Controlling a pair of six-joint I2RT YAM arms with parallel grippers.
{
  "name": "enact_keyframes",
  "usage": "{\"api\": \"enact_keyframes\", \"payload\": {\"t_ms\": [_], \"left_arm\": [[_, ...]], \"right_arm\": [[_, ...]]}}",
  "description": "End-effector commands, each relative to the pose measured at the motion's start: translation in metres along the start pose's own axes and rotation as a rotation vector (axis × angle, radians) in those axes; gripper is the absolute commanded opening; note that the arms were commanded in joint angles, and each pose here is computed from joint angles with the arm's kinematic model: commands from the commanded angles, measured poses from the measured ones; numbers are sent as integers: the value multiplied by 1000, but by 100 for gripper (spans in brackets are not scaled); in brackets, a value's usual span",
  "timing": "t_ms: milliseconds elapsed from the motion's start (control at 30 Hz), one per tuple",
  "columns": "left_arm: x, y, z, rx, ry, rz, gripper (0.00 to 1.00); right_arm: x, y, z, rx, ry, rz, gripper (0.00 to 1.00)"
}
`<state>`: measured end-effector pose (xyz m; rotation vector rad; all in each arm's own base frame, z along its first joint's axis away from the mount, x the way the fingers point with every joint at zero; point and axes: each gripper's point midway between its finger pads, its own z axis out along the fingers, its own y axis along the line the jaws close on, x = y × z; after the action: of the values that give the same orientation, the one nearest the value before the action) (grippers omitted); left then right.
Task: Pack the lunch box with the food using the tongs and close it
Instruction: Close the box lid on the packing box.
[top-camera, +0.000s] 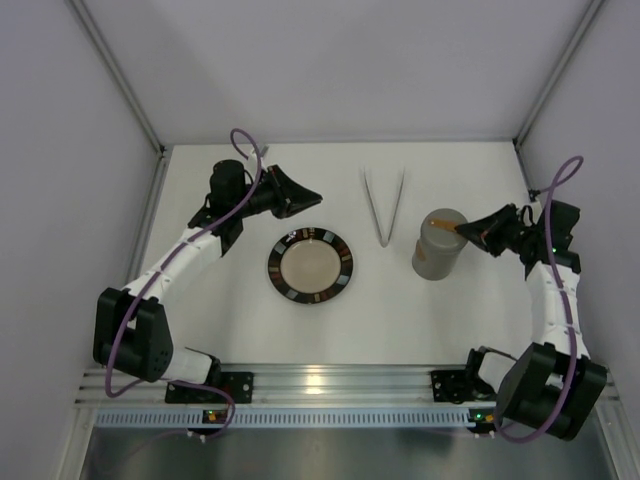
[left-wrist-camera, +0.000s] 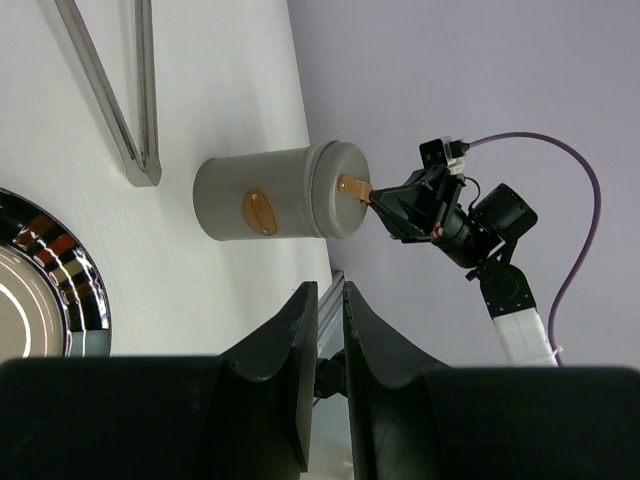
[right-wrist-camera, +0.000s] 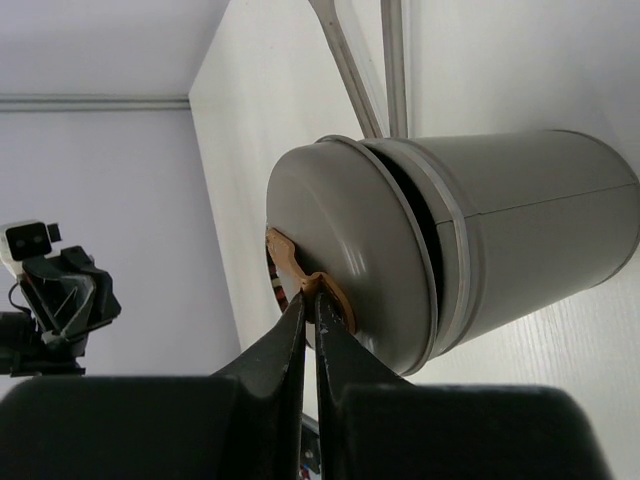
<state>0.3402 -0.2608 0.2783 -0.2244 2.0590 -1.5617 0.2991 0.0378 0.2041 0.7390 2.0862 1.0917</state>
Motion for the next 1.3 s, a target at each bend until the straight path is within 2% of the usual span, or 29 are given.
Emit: {"api": "enact_keyframes", "payload": {"t_ms": [0,1067,1267], "left_arm": [[0,-11,-5,32,-8,41,21],[2,-5,-4,13,1,28,21],[2,-3,-4,9,0,23,21]], "right_arm": [[-18,6,-1,-39,-54,-8,0],[-18,-30,6,-1,-62,98,0],[-25,-30,3,36,-80,62,0]]}}
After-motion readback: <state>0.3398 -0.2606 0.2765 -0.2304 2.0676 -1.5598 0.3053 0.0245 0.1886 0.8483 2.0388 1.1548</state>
